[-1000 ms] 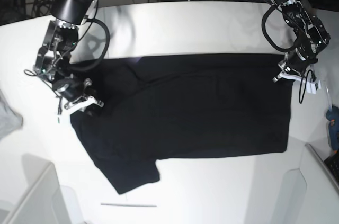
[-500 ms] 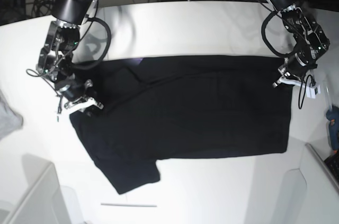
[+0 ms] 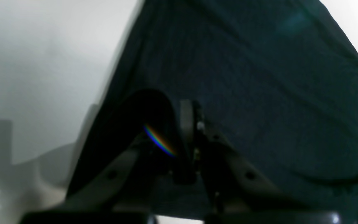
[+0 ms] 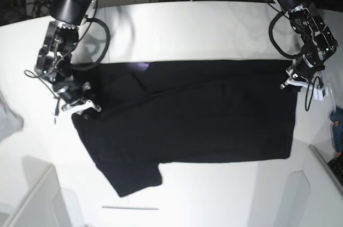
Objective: Fold the T-shirt properly
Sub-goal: 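Lift the shirt by its shoulders and drag it toward the robot, then pull the held shoulders further toward the robot, flattening the shirt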
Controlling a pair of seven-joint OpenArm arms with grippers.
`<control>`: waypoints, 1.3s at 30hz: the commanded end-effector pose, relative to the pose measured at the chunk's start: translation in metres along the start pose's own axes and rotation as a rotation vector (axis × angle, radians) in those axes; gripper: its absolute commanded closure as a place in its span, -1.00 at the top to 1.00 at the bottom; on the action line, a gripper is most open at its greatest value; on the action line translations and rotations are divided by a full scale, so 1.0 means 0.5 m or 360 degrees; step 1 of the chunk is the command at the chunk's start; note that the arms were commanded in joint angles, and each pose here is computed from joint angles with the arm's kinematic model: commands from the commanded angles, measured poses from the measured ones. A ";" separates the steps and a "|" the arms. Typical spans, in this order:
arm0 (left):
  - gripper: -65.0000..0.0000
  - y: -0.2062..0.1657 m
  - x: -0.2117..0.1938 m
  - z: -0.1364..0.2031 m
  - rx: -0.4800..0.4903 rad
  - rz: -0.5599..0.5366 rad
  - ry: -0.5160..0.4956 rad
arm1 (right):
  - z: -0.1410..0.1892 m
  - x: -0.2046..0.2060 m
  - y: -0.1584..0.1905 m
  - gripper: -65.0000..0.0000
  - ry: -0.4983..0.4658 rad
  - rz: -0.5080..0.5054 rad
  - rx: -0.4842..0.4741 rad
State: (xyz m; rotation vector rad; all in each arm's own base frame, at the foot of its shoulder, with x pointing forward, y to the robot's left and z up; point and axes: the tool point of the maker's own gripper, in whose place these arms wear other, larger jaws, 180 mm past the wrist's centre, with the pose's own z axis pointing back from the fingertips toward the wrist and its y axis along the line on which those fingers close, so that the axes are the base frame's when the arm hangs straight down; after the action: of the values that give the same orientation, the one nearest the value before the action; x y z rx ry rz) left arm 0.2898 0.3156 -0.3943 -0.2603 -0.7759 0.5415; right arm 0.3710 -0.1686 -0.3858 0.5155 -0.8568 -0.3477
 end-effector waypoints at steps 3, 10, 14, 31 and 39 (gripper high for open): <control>-1.00 -0.009 0.036 0.008 -0.0027 -0.0021 -0.0084 | 0.003 0.040 0.013 -1.00 -0.0089 0.0017 0.0032; -0.83 -0.010 0.037 0.008 -0.0029 -0.0021 -0.0087 | 0.004 0.039 0.012 -0.57 -0.0090 0.0012 0.0033; -0.24 -0.013 0.041 0.010 -0.0037 -0.0020 -0.0099 | 0.006 0.042 0.012 0.10 -0.0104 0.0010 0.0031; 0.30 0.056 0.060 0.217 0.0025 -0.0018 -0.0386 | 0.266 0.041 -0.030 0.11 -0.0513 -0.0030 -0.0300; 0.29 0.140 -0.044 0.180 0.0112 0.0190 -0.0160 | 0.265 -0.072 -0.088 0.11 -0.0307 -0.0166 -0.0397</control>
State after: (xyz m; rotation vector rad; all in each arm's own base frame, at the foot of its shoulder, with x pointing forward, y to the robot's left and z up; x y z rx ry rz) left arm 0.1792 0.3574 -0.3893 -0.2239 -0.7848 0.7187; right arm 0.2365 -0.2225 -0.3707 0.2966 -0.9165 -0.6042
